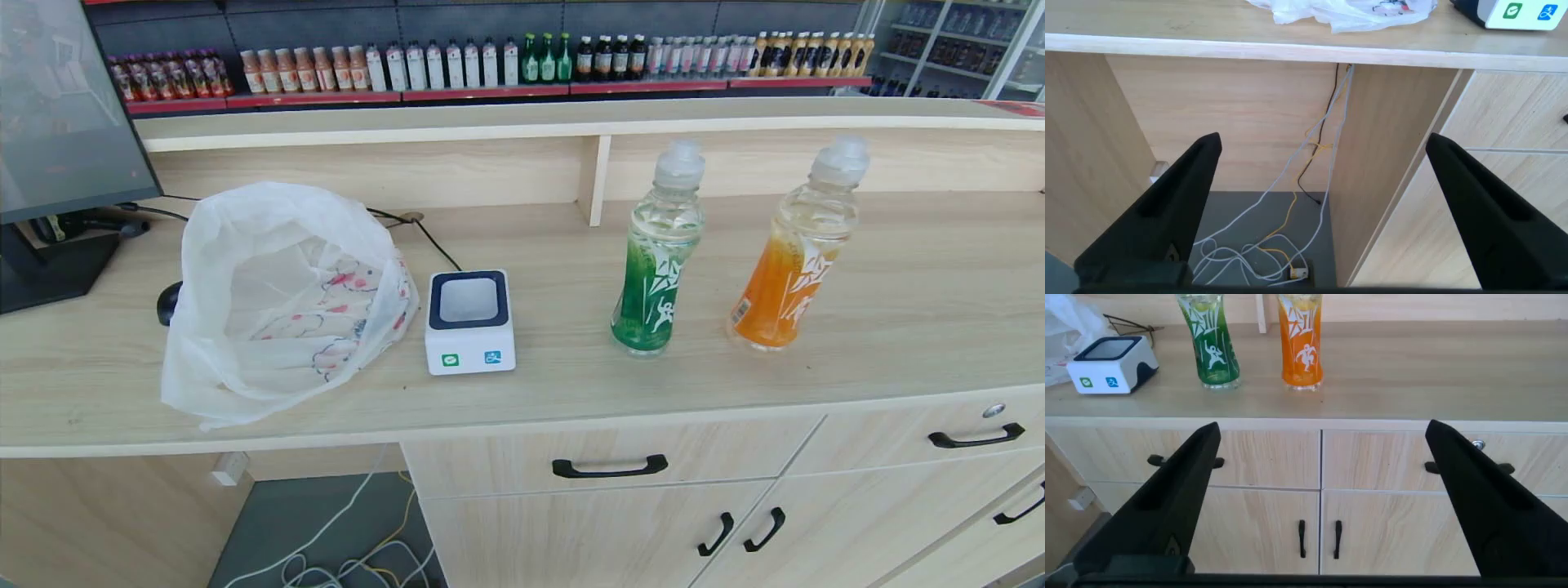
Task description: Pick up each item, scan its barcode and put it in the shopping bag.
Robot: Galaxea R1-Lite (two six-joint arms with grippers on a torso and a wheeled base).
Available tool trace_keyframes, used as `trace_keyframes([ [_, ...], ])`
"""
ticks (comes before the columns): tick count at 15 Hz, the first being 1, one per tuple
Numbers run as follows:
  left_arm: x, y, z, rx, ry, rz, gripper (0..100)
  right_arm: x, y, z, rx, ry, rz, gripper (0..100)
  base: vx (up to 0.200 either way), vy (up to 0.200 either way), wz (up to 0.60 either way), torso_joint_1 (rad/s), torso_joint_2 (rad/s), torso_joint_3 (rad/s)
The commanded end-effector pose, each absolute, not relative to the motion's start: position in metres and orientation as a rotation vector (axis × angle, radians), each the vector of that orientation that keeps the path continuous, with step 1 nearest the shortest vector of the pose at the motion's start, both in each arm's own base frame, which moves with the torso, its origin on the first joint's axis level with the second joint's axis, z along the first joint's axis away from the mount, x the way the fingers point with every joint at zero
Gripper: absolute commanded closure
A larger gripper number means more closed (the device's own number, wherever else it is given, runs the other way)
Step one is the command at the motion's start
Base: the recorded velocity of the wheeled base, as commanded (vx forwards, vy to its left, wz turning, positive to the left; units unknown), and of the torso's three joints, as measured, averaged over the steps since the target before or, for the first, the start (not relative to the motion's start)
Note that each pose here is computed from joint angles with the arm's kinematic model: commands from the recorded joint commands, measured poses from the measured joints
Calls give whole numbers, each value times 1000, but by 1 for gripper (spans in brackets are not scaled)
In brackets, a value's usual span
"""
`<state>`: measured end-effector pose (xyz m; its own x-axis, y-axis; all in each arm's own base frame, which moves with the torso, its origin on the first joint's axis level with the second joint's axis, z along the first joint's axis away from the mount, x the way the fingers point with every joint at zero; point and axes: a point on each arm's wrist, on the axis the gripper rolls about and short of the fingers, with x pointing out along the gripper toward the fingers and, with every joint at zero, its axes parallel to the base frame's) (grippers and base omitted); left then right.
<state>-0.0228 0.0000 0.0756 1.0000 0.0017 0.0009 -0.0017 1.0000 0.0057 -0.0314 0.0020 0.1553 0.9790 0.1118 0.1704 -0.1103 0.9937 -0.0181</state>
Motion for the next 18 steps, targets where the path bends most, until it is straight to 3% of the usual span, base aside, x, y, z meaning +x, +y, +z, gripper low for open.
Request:
trace_keyframes([
  [1, -23, 0, 76, 6, -2, 3, 0, -18, 3, 182, -28, -129, 147, 0, 0, 0, 0, 0, 0, 0],
  [7, -23, 0, 76, 6, -2, 2, 0, 9, 7, 228, -157, -108, 321, 0, 0, 0, 0, 0, 0, 0],
  [15, -23, 0, 76, 6, -2, 2, 0, 53, 12, 243, -291, -104, 385, 0, 0, 0, 0, 0, 0, 0],
  [18, -23, 0, 76, 6, -2, 2, 0, 90, 16, 251, -301, -218, 377, 0, 0, 0, 0, 0, 0, 0],
])
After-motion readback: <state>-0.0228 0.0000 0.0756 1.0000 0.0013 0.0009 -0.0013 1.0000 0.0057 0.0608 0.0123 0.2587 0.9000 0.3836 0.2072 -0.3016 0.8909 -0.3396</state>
